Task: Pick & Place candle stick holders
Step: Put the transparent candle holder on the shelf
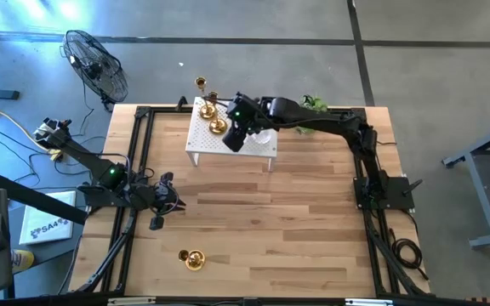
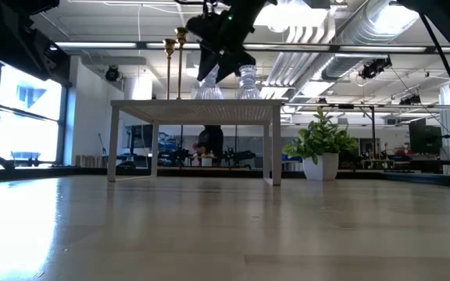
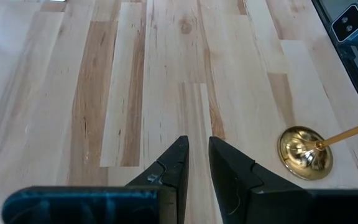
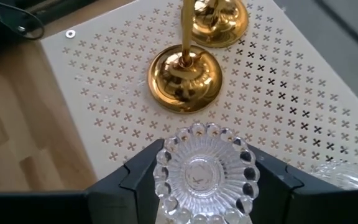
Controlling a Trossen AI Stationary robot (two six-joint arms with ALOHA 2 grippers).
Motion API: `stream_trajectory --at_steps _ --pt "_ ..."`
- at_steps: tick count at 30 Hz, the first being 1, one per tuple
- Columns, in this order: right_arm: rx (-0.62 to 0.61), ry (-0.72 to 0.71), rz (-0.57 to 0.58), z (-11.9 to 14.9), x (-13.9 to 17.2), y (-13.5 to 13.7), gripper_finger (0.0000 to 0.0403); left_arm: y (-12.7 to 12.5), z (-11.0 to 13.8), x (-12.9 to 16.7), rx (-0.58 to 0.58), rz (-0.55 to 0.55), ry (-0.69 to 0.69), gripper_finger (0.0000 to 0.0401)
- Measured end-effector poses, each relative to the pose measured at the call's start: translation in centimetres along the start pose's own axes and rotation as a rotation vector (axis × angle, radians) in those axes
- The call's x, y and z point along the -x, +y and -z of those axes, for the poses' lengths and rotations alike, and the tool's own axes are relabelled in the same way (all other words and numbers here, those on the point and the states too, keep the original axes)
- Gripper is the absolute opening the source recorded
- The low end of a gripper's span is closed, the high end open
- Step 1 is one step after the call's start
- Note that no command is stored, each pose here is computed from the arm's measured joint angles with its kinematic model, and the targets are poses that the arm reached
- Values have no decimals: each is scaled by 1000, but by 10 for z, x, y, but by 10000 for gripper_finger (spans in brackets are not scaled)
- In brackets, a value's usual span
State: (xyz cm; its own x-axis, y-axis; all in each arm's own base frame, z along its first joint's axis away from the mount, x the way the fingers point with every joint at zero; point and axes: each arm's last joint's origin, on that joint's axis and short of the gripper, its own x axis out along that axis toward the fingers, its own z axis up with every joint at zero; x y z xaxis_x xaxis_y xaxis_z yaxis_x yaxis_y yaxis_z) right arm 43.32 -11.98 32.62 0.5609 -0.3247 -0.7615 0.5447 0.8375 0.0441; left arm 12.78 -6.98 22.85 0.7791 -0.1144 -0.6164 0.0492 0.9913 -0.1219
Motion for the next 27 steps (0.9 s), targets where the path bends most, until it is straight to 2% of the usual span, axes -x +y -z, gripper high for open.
stream_trajectory --at_steps 3,24,27 --pt "17 -9 31 1 0 4 177 0 0 0 0 -1 -1 60" --pt "39 -16 29 0 1 4 177 0 0 0 9 -1 -4 60" --pt "71 -16 30 0 1 4 177 0 0 0 9 -1 -3 60"
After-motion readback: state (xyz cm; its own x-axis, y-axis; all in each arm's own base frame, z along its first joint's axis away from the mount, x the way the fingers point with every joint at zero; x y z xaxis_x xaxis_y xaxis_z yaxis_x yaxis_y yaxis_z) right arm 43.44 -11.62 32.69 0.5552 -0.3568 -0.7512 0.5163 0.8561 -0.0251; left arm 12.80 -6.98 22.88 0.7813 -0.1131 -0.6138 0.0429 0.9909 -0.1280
